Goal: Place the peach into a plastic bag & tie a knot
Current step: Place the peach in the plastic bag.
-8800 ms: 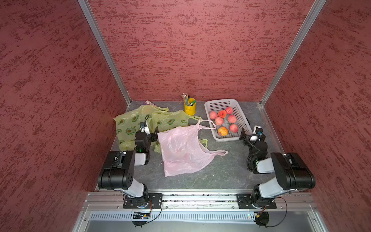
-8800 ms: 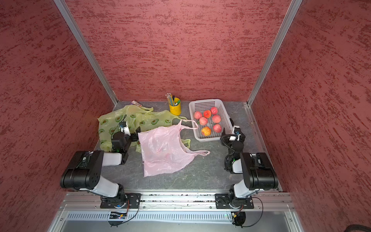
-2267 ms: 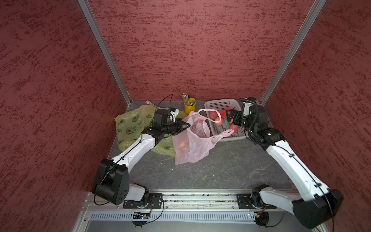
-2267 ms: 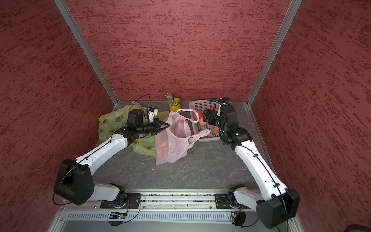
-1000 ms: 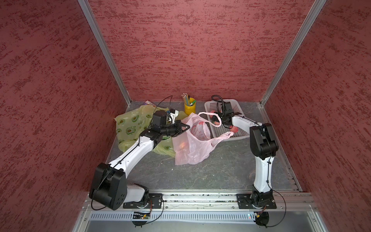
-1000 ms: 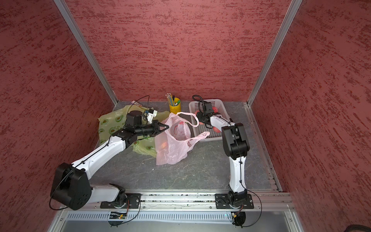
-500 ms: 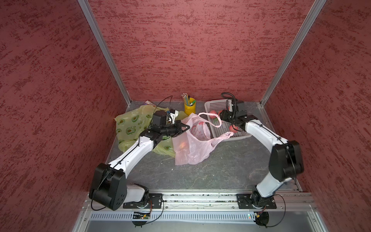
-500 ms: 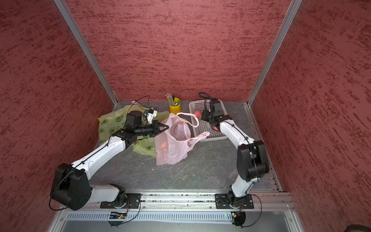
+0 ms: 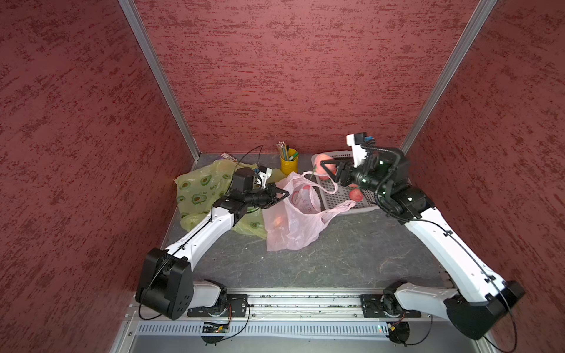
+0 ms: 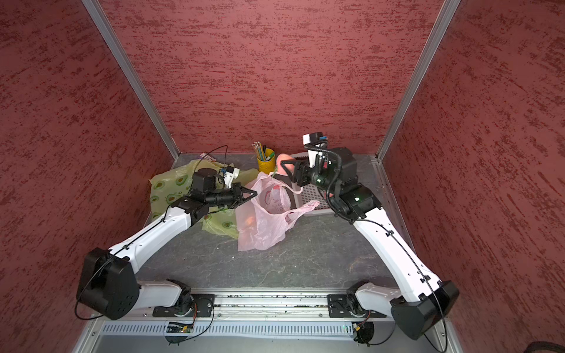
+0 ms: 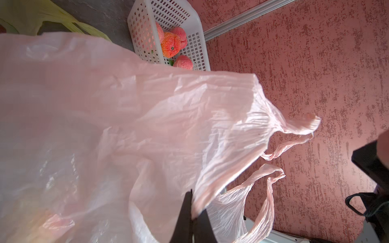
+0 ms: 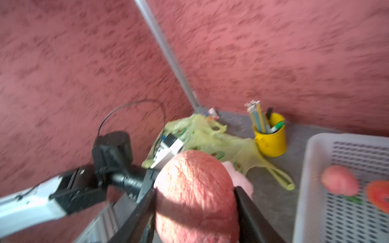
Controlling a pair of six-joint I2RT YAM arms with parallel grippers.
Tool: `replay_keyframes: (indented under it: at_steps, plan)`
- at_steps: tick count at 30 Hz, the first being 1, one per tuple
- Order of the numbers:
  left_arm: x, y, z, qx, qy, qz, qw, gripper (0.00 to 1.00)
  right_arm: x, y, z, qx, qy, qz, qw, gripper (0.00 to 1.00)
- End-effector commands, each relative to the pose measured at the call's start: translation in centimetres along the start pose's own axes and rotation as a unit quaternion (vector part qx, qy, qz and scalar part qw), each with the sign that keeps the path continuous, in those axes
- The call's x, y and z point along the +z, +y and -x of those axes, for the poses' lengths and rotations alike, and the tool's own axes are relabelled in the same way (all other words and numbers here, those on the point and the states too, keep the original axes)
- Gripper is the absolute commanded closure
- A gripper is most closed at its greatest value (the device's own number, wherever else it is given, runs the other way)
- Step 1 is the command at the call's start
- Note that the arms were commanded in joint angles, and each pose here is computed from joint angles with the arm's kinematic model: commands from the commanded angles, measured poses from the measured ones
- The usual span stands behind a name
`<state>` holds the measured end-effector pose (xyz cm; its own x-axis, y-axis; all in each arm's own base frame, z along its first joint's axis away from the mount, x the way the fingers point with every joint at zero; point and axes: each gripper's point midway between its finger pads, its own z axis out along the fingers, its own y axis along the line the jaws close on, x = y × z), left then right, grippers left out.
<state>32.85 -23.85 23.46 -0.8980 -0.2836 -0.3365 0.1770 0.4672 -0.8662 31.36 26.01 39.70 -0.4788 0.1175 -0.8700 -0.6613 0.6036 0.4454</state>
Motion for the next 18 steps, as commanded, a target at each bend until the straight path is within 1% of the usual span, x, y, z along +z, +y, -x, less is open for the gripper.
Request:
replay_keyframes:
  at_steps: [1, 3, 6, 10, 12, 13, 15, 17, 18]
  plan:
    - [-0.2, -0.7, 0.3, 0.012, -0.001, -0.004, 1.000, 1.00, 2.5, -1.5, -5.5, 0.008, 0.093, -0.015, 0.996, 0.60]
    - [-0.3, -0.8, 0.3, 0.012, 0.000, -0.005, 1.000, 1.00, 4.2, -3.5, -7.8, 0.024, 0.130, -0.047, 0.990, 0.61]
    - [-0.4, -0.9, 0.2, 0.012, -0.001, -0.005, 1.000, 1.00, 6.3, -5.6, -10.7, 0.043, 0.171, -0.073, 0.982, 0.61]
    - [-0.6, -0.9, 0.2, 0.014, -0.004, -0.005, 1.000, 1.00, 7.8, -7.8, -12.3, 0.059, 0.190, -0.113, 0.974, 0.60]
    - [-0.6, -1.0, 0.3, 0.014, -0.006, -0.005, 1.000, 1.00, 8.2, -8.3, -12.9, 0.066, 0.198, -0.122, 0.970, 0.57]
    - [-0.6, -1.0, 0.3, 0.014, -0.005, -0.005, 1.000, 1.00, 8.4, -8.5, -13.2, 0.071, 0.203, -0.126, 0.969, 0.54]
    - [-0.5, -1.0, 0.4, 0.014, -0.005, -0.006, 1.000, 1.00, 8.8, -7.9, -13.8, 0.075, 0.213, -0.112, 0.968, 0.46]
    - [-0.3, -0.9, 0.3, 0.013, -0.003, -0.007, 1.000, 1.00, 9.0, -6.5, -14.0, 0.073, 0.219, -0.083, 0.969, 0.33]
    - [-0.3, -0.9, 0.4, 0.013, -0.003, -0.007, 1.000, 1.00, 9.0, -5.8, -14.0, 0.072, 0.220, -0.066, 0.971, 0.28]
